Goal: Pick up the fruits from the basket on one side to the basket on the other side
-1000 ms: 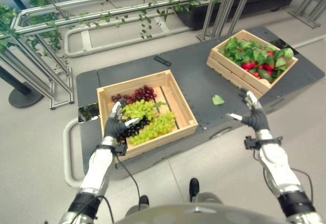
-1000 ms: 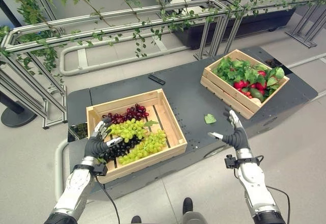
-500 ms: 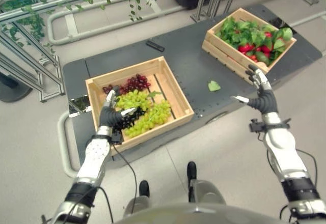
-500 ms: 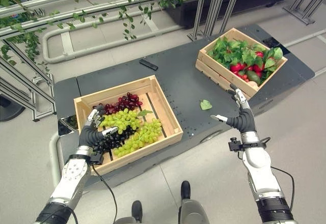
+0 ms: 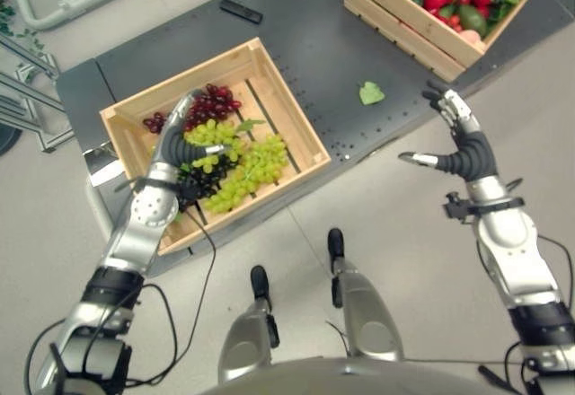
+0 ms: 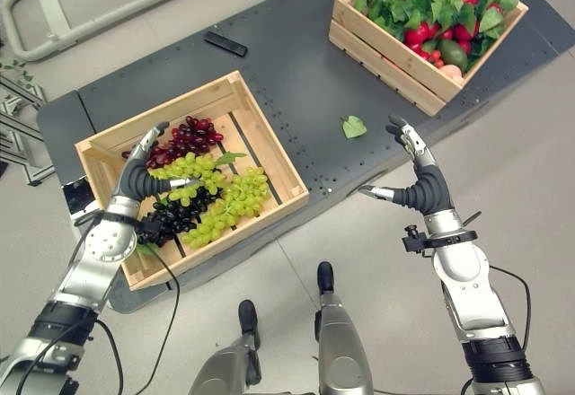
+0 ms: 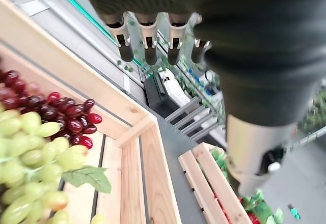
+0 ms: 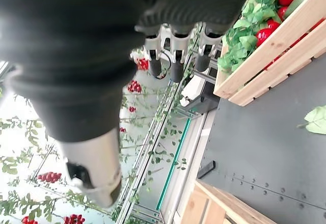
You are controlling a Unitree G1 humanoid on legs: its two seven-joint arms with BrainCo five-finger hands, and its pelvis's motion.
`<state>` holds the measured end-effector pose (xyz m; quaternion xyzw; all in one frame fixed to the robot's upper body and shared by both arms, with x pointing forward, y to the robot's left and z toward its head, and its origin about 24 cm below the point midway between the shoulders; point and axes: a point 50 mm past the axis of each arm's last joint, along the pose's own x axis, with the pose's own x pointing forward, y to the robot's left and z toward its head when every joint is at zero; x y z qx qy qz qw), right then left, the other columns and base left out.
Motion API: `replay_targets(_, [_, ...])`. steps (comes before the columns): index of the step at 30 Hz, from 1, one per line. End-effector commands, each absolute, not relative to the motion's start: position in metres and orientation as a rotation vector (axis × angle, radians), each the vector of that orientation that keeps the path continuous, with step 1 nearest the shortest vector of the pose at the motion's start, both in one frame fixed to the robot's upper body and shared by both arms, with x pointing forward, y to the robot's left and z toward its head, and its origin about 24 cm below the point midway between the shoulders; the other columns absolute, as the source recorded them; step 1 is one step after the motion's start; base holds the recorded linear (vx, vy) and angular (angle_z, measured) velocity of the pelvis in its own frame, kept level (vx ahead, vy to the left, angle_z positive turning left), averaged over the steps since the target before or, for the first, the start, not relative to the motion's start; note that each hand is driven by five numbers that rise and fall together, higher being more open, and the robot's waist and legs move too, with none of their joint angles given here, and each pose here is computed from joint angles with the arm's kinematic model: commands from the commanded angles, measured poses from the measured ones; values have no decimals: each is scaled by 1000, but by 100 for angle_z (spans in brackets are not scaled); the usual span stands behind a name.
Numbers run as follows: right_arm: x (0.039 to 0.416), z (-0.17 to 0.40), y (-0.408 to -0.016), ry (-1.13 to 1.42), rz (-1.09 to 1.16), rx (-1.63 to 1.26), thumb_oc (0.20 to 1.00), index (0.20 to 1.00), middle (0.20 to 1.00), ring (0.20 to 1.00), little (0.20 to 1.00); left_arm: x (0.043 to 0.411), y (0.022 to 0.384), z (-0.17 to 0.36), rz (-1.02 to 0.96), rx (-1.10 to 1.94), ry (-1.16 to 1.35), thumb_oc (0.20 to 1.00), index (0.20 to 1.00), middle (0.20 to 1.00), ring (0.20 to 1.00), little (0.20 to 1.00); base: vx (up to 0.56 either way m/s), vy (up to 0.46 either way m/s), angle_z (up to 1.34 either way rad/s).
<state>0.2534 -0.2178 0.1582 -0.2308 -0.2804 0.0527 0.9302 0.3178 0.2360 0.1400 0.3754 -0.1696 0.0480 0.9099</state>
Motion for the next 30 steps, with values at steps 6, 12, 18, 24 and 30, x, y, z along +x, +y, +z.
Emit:
replay_targets(6, [236,187,-210,-714,162,-485,1000,1000,1000,1000,1000,344,244,180,170,1113,-322,1000,1000,1000,1000,1000,-8,-21,-1])
replay_targets(12, [231,198,-207,-765,174,-473,1000,1000,1000,1000,1000,349,254,196,173,1299,-283,1000,1000,1000,1000,1000,-31,-16,-2])
replay_targets(18, [228,200,-208,-775,172,-472,1000,1000,1000,1000,1000,346,268,204,160,1405,-224,1000,1000,1000,1000,1000,-27,-3,-9])
replay_targets(24, [227,199,-212,-756,168,-474,1000,1000,1000,1000,1000,342,289,208,134,1538,-102,1000,1000,1000,1000,1000,-18,-4,-3])
replay_targets(30, [225,197,-214,-751,165,-472,1000,1000,1000,1000,1000,335,302,205,97,1630,-24,1000,1000,1000,1000,1000,-11,3,-4])
